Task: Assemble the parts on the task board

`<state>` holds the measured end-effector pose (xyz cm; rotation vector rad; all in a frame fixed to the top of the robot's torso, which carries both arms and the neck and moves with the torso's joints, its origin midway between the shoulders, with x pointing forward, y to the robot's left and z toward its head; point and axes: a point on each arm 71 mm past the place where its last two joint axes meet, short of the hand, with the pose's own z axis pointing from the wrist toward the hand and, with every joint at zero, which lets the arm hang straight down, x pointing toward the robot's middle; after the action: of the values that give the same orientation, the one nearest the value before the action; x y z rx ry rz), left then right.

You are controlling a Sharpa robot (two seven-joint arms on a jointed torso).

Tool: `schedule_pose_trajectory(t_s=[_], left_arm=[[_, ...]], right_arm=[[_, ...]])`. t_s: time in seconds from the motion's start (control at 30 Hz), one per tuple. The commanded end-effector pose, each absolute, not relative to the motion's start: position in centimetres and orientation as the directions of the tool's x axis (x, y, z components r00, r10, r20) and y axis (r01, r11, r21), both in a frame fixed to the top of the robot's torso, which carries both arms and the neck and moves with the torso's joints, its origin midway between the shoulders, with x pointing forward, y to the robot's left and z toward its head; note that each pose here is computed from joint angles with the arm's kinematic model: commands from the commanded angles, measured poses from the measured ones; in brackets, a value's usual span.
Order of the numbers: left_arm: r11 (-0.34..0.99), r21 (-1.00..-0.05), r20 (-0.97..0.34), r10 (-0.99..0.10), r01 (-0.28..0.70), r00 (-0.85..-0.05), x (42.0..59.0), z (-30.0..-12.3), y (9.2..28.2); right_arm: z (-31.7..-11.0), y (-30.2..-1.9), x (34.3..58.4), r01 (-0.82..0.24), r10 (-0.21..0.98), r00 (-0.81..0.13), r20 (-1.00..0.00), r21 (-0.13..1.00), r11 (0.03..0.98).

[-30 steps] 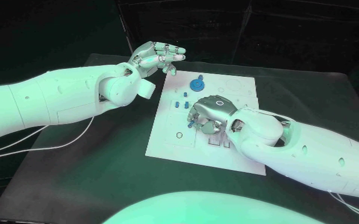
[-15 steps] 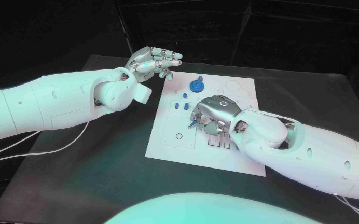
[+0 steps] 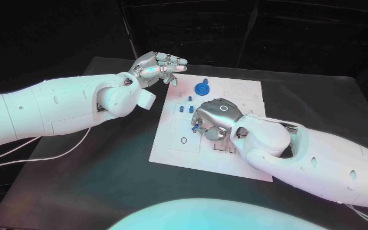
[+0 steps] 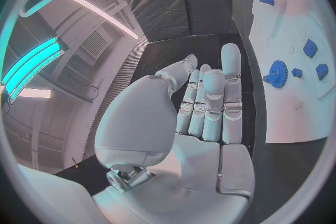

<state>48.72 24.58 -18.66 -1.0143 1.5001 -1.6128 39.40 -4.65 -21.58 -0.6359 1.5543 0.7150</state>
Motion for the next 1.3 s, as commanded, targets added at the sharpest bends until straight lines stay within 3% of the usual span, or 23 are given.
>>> schedule_pose_trajectory(t_s=[0.03,0.6,1.3], left_arm=[[-0.082,-0.997,0.078,-0.890,-0.011,-0.450,48.7,-18.6,24.6],[-0.078,-0.997,0.072,-0.896,-0.004,-0.437,48.8,-18.6,25.1],[-0.078,-0.997,0.071,-0.898,-0.002,-0.435,48.8,-18.5,25.2]], right_arm=[[-21.4,-4.4,39.3,-0.743,-0.068,-0.009,-0.998,-0.039,0.669],[-22.5,-3.7,38.4,-0.748,-0.182,0.018,-0.983,-0.134,0.650],[-22.5,-3.6,38.5,-0.745,-0.167,0.021,-0.986,-0.126,0.655]])
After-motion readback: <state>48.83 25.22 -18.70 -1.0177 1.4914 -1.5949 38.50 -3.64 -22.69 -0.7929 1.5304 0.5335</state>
